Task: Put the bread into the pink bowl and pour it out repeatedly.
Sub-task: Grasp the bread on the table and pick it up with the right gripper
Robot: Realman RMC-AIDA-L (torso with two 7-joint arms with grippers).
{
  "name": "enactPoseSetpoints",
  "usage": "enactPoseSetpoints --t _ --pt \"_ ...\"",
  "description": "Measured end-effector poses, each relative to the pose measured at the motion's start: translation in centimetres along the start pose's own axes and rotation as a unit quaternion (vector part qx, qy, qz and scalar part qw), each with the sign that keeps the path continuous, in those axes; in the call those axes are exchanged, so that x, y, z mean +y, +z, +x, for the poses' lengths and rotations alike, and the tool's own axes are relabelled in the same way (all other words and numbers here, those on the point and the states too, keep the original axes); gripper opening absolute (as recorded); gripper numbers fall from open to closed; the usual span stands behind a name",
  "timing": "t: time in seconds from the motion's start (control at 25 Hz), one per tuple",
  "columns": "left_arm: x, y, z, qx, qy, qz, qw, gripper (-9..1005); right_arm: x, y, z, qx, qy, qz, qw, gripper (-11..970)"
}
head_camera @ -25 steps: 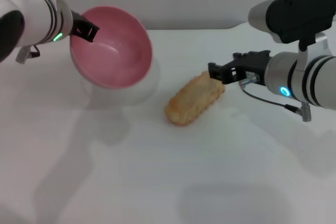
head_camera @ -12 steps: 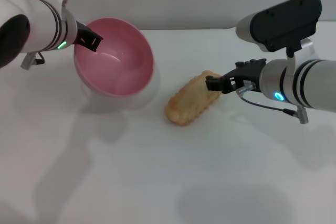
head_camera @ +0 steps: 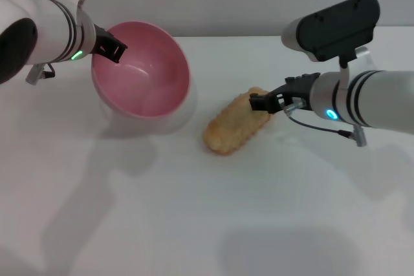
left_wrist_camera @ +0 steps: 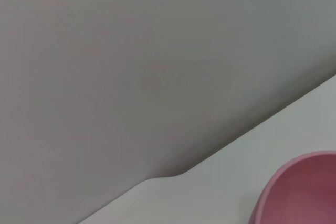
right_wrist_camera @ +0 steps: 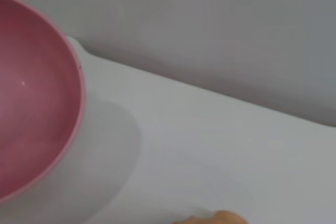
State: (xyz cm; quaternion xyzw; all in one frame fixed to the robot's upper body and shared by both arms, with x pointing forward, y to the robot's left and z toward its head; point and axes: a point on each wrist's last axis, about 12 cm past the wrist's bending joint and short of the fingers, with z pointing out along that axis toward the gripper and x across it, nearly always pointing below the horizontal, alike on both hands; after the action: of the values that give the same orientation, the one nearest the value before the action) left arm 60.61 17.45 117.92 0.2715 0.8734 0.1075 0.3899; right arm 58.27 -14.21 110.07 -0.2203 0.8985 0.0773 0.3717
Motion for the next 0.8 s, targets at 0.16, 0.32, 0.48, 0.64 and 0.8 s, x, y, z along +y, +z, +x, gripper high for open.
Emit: enactPoseSetpoints --t 0.16,0.32,0.48,0.64,0.8 --pt "0.0 0.1 0.0 -0.001 0.001 0.0 1.0 48 0.3 0.7 0.0 0.004 0.005 -0.01 1.0 814" --pt "0.0 0.1 0.0 -0.001 0.002 0.0 1.0 48 0.8 1.0 0.0 0.008 0.006 -0.018 1.0 813" --pt "0.0 0.1 -0.2 -0.002 0.008 0.0 1.0 48 1.1 1.5 0.3 0.011 0.017 -0.029 0.999 813" --pt "-0.1 0.1 -0.4 -0.004 0.014 0.001 1.0 48 1.3 2.1 0.6 0.02 0.018 -0.036 0.999 813" --pt "-0.2 0.1 -0.5 -0.006 0.018 0.003 1.0 48 1.2 2.4 0.8 0.026 0.016 -0.033 0.999 812"
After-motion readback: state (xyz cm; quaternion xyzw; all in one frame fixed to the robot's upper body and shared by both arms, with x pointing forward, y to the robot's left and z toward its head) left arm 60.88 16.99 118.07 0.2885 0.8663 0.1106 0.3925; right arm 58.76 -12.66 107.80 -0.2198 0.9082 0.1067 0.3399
